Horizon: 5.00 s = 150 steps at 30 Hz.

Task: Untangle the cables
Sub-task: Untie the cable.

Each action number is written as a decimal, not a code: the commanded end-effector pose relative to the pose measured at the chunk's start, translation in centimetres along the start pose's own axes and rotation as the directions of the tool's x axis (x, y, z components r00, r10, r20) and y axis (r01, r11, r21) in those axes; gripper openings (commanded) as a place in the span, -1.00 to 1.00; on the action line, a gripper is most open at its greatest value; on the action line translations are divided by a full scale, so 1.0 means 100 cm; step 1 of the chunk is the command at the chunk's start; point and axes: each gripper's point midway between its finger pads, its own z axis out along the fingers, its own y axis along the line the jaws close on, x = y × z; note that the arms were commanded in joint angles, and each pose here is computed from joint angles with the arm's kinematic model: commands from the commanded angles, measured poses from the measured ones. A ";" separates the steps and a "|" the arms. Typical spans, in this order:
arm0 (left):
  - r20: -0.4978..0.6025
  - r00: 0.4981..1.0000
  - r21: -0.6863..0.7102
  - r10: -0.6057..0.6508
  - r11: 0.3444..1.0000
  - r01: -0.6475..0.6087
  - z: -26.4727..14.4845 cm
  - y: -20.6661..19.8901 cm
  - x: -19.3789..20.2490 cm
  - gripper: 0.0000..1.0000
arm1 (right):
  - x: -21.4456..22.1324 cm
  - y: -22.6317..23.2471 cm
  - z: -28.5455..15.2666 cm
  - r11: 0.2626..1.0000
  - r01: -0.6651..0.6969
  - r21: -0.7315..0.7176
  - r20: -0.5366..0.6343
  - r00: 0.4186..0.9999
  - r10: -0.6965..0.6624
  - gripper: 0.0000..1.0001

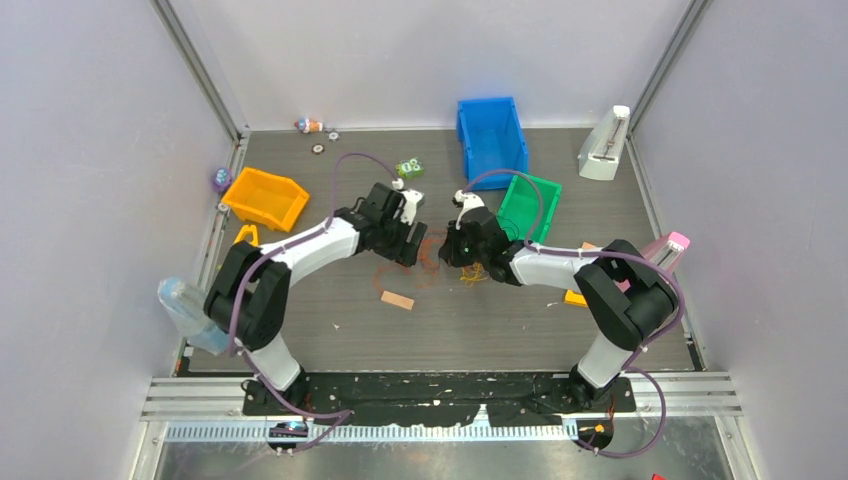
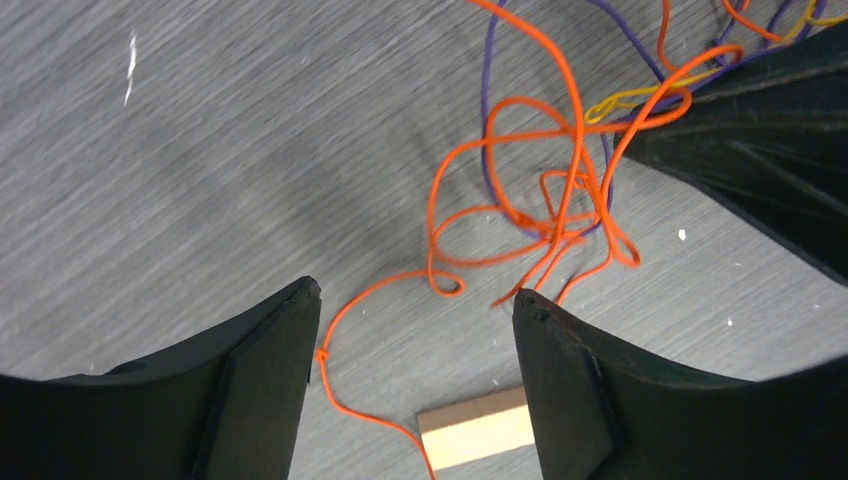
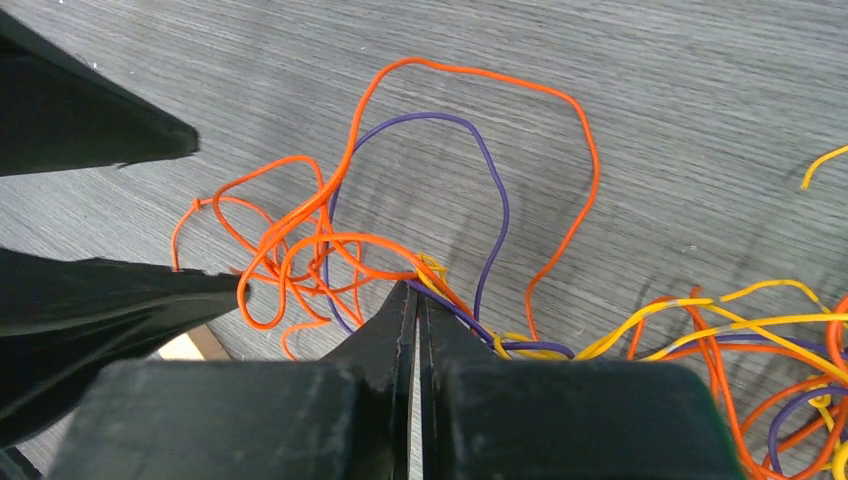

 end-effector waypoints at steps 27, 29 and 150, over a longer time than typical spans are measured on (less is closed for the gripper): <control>0.024 0.998 -0.062 0.051 0.997 -0.049 0.020 0.009 0.002 -1.00 | -0.023 0.009 -0.010 1.000 0.004 -0.030 0.097 0.995 -0.001 -0.89; 0.105 0.994 -0.130 0.029 0.991 -0.015 0.000 0.021 -0.007 -1.00 | -0.024 0.008 -0.011 1.000 0.002 -0.029 0.099 0.995 0.001 -0.89; 0.611 0.710 0.370 -0.349 0.919 0.134 -0.234 -0.001 -0.094 -1.00 | -0.279 0.232 -0.235 0.848 0.465 -0.253 0.549 0.791 -0.270 -0.89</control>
